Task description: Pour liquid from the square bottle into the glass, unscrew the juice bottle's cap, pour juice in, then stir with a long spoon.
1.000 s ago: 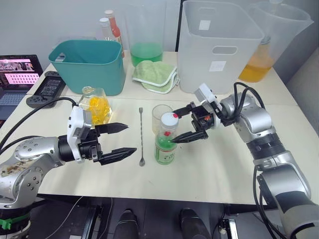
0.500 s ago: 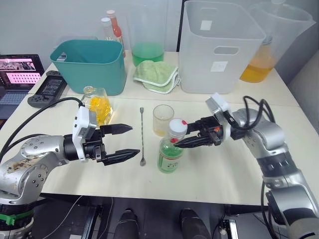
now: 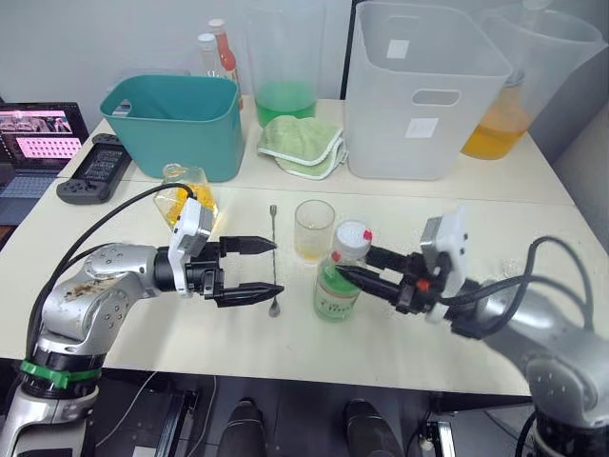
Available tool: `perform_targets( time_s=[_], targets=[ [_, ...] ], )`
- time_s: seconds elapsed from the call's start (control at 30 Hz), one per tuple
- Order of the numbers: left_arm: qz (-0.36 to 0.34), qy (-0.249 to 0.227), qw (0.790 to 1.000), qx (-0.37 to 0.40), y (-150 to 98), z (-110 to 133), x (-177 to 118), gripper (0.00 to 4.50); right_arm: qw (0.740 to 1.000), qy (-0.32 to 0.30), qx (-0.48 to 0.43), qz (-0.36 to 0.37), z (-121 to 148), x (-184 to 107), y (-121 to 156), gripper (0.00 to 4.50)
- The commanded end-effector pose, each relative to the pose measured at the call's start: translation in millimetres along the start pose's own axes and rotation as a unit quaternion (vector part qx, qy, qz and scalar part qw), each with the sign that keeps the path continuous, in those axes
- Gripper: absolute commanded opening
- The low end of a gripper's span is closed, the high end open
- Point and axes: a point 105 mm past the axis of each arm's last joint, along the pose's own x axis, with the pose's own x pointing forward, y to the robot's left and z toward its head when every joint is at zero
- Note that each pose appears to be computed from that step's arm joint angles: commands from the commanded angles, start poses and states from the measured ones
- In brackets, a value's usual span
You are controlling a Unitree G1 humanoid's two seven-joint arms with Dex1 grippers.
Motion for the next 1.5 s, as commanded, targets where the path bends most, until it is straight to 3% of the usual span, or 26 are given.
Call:
perform_targets(
  time_s=[0.03, 0.27, 0.33, 0.57, 0.73, 0.97, 1.13, 1.4, 1.5],
  targets=[
    [-0.019, 0.000, 1.000, 0.018, -0.8, 4.7, 1.9, 4.50, 0.999, -0.023, -0.007, -0.021, 11.6, -1.9, 9.9, 1.15],
    [-0.029, 0.005, 0.999, 0.021, 0.3, 3.9, 2.6, 4.50, 0.999, 0.012, 0.015, -0.031, -2.0, -2.1, 9.8, 1.15],
    [-0.026, 0.007, 0.999, 0.022, 0.0, 4.0, 1.2, 4.50, 1.000, 0.013, 0.021, -0.018, -1.7, -2.4, 10.3, 2.18],
    [-0.010, 0.010, 1.000, 0.024, -1.3, 2.9, -3.2, 4.50, 0.999, 0.030, 0.007, 0.025, 5.0, -15.5, -2.6, 4.49],
    [0.023, 0.010, 0.999, 0.026, -7.9, 0.3, -9.0, 4.50, 0.988, 0.050, -0.050, 0.134, 11.8, -31.6, -23.5, 4.49],
    [0.059, 0.011, 0.998, 0.032, -13.2, 2.2, -17.7, 4.50, 0.961, 0.036, -0.119, 0.245, 27.9, -9.3, -44.8, 4.49],
    [0.075, 0.013, 0.997, 0.030, -17.9, 2.1, -21.6, 4.50, 0.941, 0.031, -0.118, 0.315, 32.4, 5.7, -35.0, 4.49],
    [0.080, 0.013, 0.996, 0.022, -23.9, 1.3, -21.9, 4.50, 0.933, 0.034, -0.110, 0.342, 33.4, 14.3, -27.8, 4.49],
    [0.081, 0.014, 0.996, 0.022, -23.2, 1.8, -22.1, 4.50, 0.933, 0.041, -0.102, 0.343, 28.9, 16.0, -28.3, 3.68]
  ],
)
